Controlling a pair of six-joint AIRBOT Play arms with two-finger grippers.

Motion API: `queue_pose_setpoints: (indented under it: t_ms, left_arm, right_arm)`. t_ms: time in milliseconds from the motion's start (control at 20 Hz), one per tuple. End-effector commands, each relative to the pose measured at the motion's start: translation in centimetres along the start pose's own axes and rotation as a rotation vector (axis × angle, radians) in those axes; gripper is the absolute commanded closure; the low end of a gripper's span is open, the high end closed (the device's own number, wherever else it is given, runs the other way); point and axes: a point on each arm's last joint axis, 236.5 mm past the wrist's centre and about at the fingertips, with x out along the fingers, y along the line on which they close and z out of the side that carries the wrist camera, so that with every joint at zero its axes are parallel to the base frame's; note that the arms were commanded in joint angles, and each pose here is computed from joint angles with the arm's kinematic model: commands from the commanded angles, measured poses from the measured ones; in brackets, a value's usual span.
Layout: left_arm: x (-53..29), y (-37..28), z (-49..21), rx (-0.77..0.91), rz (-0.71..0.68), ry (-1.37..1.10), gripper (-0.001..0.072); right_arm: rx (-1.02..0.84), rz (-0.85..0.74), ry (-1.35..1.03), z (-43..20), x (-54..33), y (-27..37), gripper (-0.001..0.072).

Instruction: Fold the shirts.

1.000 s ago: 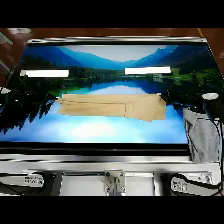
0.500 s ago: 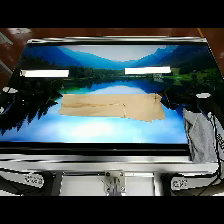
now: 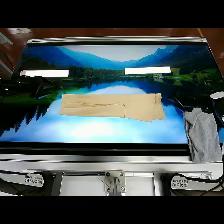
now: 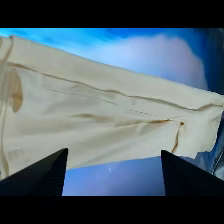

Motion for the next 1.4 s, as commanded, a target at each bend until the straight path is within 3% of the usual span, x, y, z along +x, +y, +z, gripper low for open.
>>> queue_pose_setpoints:
  t_ms: [0,150,600,800,850,900,950,1000,1350]
  left_arm:
    - [-1.2,-3.6,-0.6,0.077,-0.02,0.007,-0.0001]
    - [-0.2,-6.4,-2.1,0.139,-0.04,0.048,-0.0001]
    - [3.1,-10.5,-6.2,0.232,-0.082,0.178,0.0]
    - [4.4,-12.0,-7.5,0.269,-0.094,0.207,0.0019]
    - [4.8,-12.4,-7.6,0.279,-0.096,0.207,0.0114]
    - [5.4,-12.8,-7.9,0.288,-0.098,0.208,0.0315]
    - [6.1,-13.4,-8.1,0.312,-0.101,0.205,0.0574]
    - [7.0,-14.0,-8.3,0.347,-0.105,0.197,0.067]
    - [18.8,-16.7,-17.4,0.433,-0.12,0.388,0.0669]
  right_arm:
    - [0.0,-0.05,0.119,-2.6,1.4,-1.9,0.0016]
    - [0.015,0.038,0.116,-2.8,4.7,0.7,0.0017]
    - [0.049,0.012,0.179,-5.5,9.8,1.9,0.004]
    - [0.047,0.045,0.275,-7.6,9.5,2.6,0.0604]
    - [0.025,0.056,0.28,-7.5,8.8,3.0,0.0644]
    - [0.006,0.074,0.283,-7.2,7.9,3.8,0.0645]
    - [-0.01,0.092,0.286,-6.9,6.8,4.7,0.0645]
    - [-0.038,0.11,0.285,-6.7,5.5,5.8,0.0645]
    - [-0.141,0.182,0.189,-6.0,-4.0,12.6,0.0645]
